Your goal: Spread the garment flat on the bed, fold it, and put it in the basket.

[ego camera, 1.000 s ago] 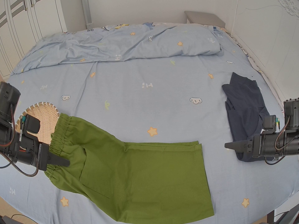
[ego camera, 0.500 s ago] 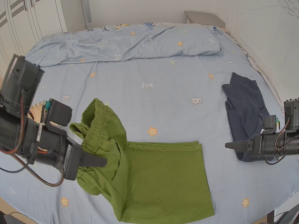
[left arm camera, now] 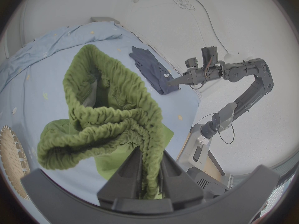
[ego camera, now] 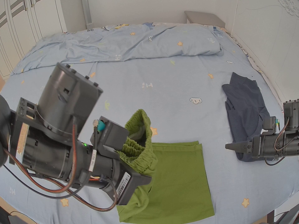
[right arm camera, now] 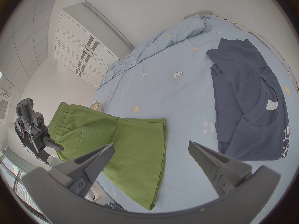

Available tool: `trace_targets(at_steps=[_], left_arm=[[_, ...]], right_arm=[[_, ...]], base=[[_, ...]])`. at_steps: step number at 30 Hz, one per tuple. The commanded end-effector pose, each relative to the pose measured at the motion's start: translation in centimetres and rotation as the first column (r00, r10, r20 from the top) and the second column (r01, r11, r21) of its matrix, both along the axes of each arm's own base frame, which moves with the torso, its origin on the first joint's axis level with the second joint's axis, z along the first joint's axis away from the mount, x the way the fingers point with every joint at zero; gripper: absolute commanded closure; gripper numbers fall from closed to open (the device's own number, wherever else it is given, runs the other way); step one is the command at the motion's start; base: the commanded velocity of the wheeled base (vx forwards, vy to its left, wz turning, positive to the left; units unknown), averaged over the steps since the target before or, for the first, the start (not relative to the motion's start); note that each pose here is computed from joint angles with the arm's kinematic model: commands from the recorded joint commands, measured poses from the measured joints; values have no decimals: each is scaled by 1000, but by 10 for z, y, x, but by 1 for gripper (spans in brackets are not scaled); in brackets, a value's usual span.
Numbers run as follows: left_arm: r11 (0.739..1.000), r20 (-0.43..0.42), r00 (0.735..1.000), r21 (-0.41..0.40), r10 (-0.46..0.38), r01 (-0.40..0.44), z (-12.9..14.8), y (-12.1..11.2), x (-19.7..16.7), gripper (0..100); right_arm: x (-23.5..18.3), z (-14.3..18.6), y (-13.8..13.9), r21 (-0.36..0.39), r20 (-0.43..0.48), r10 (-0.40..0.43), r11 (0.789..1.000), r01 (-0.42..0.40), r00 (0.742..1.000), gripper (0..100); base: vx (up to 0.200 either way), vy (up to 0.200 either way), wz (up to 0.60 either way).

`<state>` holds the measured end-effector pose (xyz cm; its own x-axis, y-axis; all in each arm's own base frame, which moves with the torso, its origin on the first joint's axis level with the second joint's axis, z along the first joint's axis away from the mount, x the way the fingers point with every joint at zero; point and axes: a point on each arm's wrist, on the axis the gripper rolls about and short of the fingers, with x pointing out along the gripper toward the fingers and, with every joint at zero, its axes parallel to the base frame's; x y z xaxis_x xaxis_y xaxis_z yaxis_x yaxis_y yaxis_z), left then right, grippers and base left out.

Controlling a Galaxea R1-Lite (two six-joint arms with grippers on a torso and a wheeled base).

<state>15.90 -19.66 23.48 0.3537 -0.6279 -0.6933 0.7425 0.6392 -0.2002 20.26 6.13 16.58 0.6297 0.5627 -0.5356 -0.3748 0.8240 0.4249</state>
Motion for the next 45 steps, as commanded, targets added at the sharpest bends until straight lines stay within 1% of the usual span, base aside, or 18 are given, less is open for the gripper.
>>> trace_targets(at_steps=[1,8,13,14,22,25,27,31,34,35,36,37,39,40,41,43,44,45], left_arm=[[999,-26,999,23,-45,45,-12,-17,-4,100],[995,-60,995,66,-76,80,-30,-34,-3,100],[997,-53,996,31,-66,67,-34,-42,0,100],[997,-52,997,28,-65,66,-34,-43,1,0],[986,-14,996,-142,-89,86,-46,-74,-9,0],[971,27,994,-215,-101,105,-58,-84,-10,0],[946,67,993,-305,-94,110,-60,-89,-10,0],[923,38,999,-381,-37,49,-56,-85,-4,0],[918,4,997,-391,72,-65,-53,-62,19,0],[917,3,997,-392,77,-70,-53,-61,20,0],[911,-28,989,-387,142,-142,-55,-42,30,0],[908,-36,987,-387,158,-160,-55,-38,33,0],[886,-88,964,-379,251,-265,-62,-9,53,0],[885,-94,962,-379,256,-272,-63,-7,54,0],[874,-162,944,-359,287,-327,-76,16,63,0],[870,-219,929,-337,299,-360,-89,33,66,0],[864,-278,907,-312,315,-396,-102,49,67,0],[864,-284,906,-310,314,-397,-103,51,67,0]], right_arm=[[1,-1,0,0,-4,1,1000,-1,1000,0],[1,-1,0,1,-4,-1,1000,1,1000,0],[2,0,-2,1,-2,-13,1000,13,1000,0],[2,0,-2,0,-2,-13,1000,13,1000,0],[2,0,-3,0,-2,-14,1000,14,1000,0],[2,0,-3,0,-2,-14,1000,14,1000,0],[2,-1,-2,-1,-1,-12,1000,12,1000,0],[1,-1,-1,0,1,-2,1000,2,1000,0],[0,1,0,2,10,3,1000,-3,1000,0],[0,1,0,2,10,3,1000,-3,1000,0],[0,3,0,3,15,3,1000,-3,1000,0],[0,3,0,3,13,3,1000,-3,1000,0],[-4,8,-1,10,35,1,1000,-2,999,0],[-4,8,-1,11,36,3,1000,-3,999,0],[-9,14,-2,18,60,3,1000,-4,998,0],[-12,16,-2,20,69,5,1000,-6,998,0],[-13,18,-2,21,71,9,1000,-10,997,0],[-13,18,-2,21,71,9,1000,-10,997,0]], base=[[0,0,0],[0,0,0],[0,0,0],[0,0,0],[0,0,0],[0,0,0],[0,0,0],[0,0,0],[0,0,0],[0,0,0],[0,0,0],[0,0,0],[0,0,0],[0,0,0],[0,0,0],[0,0,0],[0,0,0],[0,0,0]])
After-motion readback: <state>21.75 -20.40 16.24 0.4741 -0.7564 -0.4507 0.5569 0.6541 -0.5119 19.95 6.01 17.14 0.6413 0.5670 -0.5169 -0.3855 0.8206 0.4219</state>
